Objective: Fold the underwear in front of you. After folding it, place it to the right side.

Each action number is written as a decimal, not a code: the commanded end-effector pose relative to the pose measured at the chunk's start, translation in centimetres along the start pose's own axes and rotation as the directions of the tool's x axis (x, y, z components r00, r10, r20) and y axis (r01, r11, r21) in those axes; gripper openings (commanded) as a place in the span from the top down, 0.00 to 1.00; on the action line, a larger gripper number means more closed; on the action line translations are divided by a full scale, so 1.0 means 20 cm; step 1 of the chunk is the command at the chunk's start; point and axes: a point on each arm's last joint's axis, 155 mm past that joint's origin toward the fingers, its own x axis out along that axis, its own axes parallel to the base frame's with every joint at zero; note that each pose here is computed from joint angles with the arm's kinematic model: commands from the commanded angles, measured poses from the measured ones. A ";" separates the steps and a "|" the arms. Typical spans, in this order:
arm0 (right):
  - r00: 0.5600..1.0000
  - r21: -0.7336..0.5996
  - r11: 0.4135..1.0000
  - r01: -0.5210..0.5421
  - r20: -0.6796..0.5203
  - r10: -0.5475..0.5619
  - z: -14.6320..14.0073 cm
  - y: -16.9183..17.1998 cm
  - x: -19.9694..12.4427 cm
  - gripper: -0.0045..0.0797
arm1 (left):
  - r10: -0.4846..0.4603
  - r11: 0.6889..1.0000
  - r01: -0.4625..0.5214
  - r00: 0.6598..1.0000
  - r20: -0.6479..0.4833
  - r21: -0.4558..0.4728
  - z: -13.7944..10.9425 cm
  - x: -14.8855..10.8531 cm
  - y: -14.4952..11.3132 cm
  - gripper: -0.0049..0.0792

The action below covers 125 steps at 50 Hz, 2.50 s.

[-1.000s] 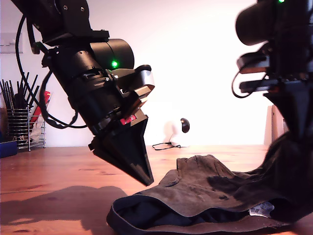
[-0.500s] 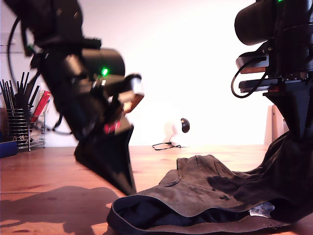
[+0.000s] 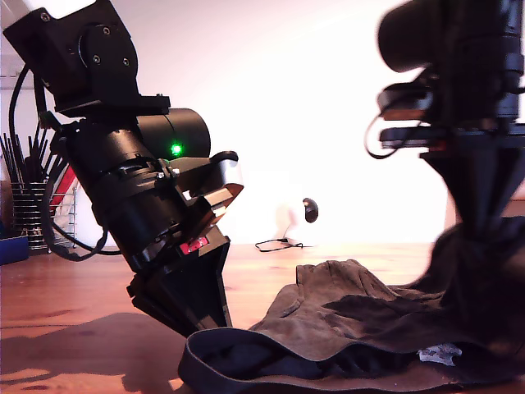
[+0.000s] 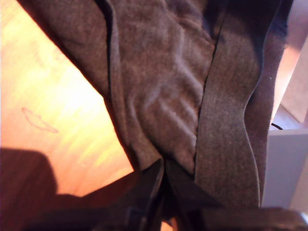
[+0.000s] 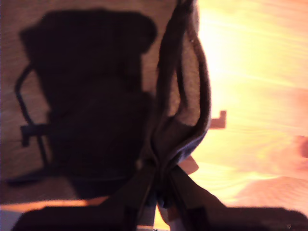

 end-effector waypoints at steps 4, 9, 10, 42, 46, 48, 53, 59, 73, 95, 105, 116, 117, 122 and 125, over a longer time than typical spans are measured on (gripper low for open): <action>0.999 -0.005 0.999 -0.035 0.000 0.035 0.00 0.08 0.00 0.96 | -0.004 1.000 0.003 0.999 -0.040 -0.015 -0.06 0.07 0.01 0.97; 0.998 -0.020 0.998 -0.062 0.004 0.062 0.00 0.13 -0.01 0.96 | -0.004 1.000 0.003 0.999 -0.039 -0.014 -0.06 0.07 0.01 0.97; 0.998 -0.025 0.998 -0.066 0.004 0.066 0.00 0.15 -0.01 0.96 | -0.003 1.000 0.003 0.999 -0.039 -0.014 -0.05 0.07 0.02 0.97; 0.962 -0.111 0.966 -0.235 0.115 0.247 0.11 0.56 -0.21 0.96 | 0.000 1.000 0.000 1.000 -0.018 -0.011 -0.03 0.07 0.02 0.97; 0.960 -0.110 0.964 -0.243 0.112 0.255 0.10 0.58 -0.21 0.96 | 0.001 1.000 -0.001 1.000 -0.011 -0.014 -0.02 0.07 0.02 0.97; 0.960 -0.116 0.962 -0.246 0.108 0.259 0.09 0.60 -0.21 0.96 | 0.001 1.000 -0.001 1.000 -0.011 -0.014 -0.02 0.07 0.02 0.97; 0.958 -0.124 0.960 -0.251 0.110 0.264 0.08 0.62 -0.21 0.96 | 0.001 1.000 -0.001 1.000 -0.013 -0.016 -0.02 0.07 0.02 0.97; 0.957 -0.122 0.959 -0.256 0.104 0.269 0.08 0.66 -0.19 0.96 | 0.001 1.000 -0.001 1.000 -0.014 -0.017 -0.02 0.07 0.02 0.97; 0.961 -0.146 0.953 -0.264 0.037 0.272 0.05 0.75 -0.06 0.96 | -0.002 1.000 0.001 1.000 -0.028 -0.025 -0.04 0.07 0.02 0.97; 0.934 -0.122 0.928 -0.352 0.012 0.356 0.07 0.88 0.00 0.96 | 0.018 1.000 -0.018 1.000 -0.023 -0.020 -0.03 0.07 0.04 0.97; 0.932 -0.106 0.927 -0.361 -0.014 0.362 0.04 0.88 0.00 0.96 | 0.037 0.999 -0.037 0.999 -0.001 -0.007 0.00 0.07 0.06 0.97; 0.923 -0.081 0.920 -0.384 -0.027 0.383 0.00 0.90 0.06 0.96 | 0.053 0.999 -0.053 0.999 0.006 -0.002 0.01 0.07 0.07 0.97; 0.921 -0.079 0.918 -0.389 -0.021 0.388 0.00 0.91 0.07 0.96 | 0.053 0.999 -0.053 0.999 0.006 -0.002 0.01 0.07 0.07 0.97; 0.915 -0.065 0.913 -0.403 -0.019 0.402 -0.01 0.92 0.09 0.96 | 0.053 0.999 -0.053 0.999 0.002 -0.004 0.00 0.07 0.07 0.97; 0.913 -0.065 0.911 -0.407 -0.021 0.407 -0.01 0.93 0.10 0.96 | 0.057 0.998 -0.057 0.998 -0.001 -0.002 0.00 0.07 0.08 0.97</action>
